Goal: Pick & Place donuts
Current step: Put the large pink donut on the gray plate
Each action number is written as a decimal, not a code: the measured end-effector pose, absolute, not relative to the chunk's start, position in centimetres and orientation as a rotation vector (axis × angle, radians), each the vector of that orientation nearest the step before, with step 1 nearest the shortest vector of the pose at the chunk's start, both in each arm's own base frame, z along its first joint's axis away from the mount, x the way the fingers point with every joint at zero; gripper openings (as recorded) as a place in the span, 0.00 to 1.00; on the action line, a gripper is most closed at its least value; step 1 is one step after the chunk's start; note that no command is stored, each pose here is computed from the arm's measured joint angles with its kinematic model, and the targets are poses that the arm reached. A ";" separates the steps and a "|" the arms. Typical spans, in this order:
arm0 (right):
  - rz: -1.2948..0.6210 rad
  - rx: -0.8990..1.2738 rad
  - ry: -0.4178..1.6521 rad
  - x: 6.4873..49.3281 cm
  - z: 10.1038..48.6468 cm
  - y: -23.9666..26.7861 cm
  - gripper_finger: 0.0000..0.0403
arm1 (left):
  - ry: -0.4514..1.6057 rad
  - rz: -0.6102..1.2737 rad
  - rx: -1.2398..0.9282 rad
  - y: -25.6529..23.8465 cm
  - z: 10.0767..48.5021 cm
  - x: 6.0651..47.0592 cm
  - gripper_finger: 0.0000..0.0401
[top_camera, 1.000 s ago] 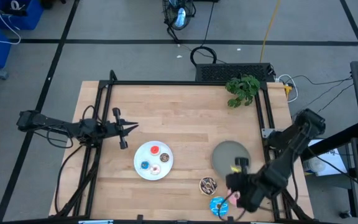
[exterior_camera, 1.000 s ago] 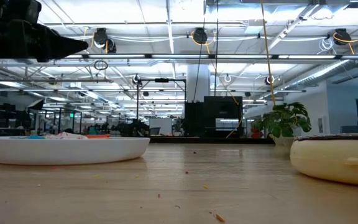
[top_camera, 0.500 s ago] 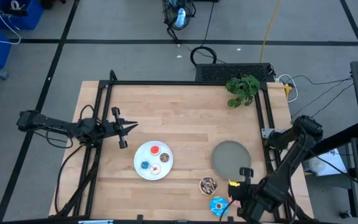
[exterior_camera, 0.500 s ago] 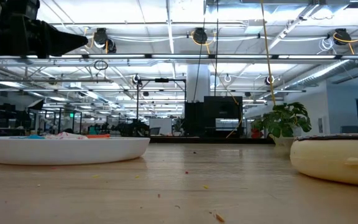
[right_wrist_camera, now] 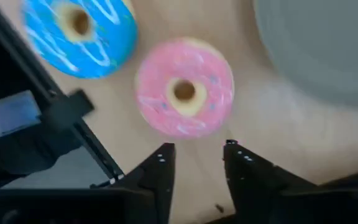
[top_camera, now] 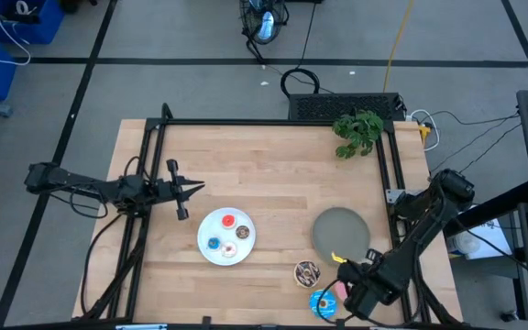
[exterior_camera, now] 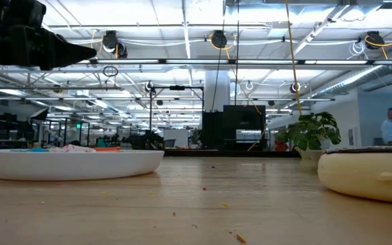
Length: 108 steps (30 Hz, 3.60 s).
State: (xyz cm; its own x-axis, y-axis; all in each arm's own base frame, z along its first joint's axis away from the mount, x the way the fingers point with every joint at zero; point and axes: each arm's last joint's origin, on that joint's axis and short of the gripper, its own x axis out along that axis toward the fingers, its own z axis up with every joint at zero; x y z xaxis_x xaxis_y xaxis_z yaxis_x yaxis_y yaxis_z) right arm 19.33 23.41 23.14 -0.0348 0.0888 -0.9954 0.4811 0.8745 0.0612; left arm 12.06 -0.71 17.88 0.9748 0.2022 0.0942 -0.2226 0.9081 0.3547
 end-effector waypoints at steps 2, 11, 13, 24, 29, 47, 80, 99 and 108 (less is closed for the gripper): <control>-0.354 0.474 1.618 19.1 22.2 23.2 0.37 | -0.056 0.220 0.373 -0.7 17.9 12.1 0.09; -0.388 0.555 1.592 18.9 19.3 22.8 0.53 | -0.046 0.223 0.462 -0.7 17.9 12.1 0.09; -0.443 0.571 1.596 18.7 18.7 22.4 0.54 | -0.045 0.224 0.467 -0.7 17.9 12.1 0.09; -0.396 0.622 1.529 18.4 15.6 21.9 0.55 | -0.043 0.225 0.494 -0.7 17.9 12.1 0.09; -0.323 0.665 1.507 18.0 13.8 21.5 0.53 | -0.042 0.224 0.494 -0.7 17.9 12.1 0.09; -0.236 0.691 1.537 16.9 14.6 20.5 0.04 | -0.034 0.220 0.459 -0.7 17.8 12.1 0.09; -0.334 0.382 1.358 21.7 29.2 8.6 0.02 | -0.053 0.235 0.331 -0.7 17.8 12.0 0.09; -0.349 0.336 1.517 24.3 26.6 6.1 0.02 | -0.051 0.234 0.339 -0.7 17.8 12.1 0.09; -0.261 0.392 1.569 24.0 26.7 7.1 0.02 | -0.051 0.233 0.339 -0.7 17.8 12.1 0.09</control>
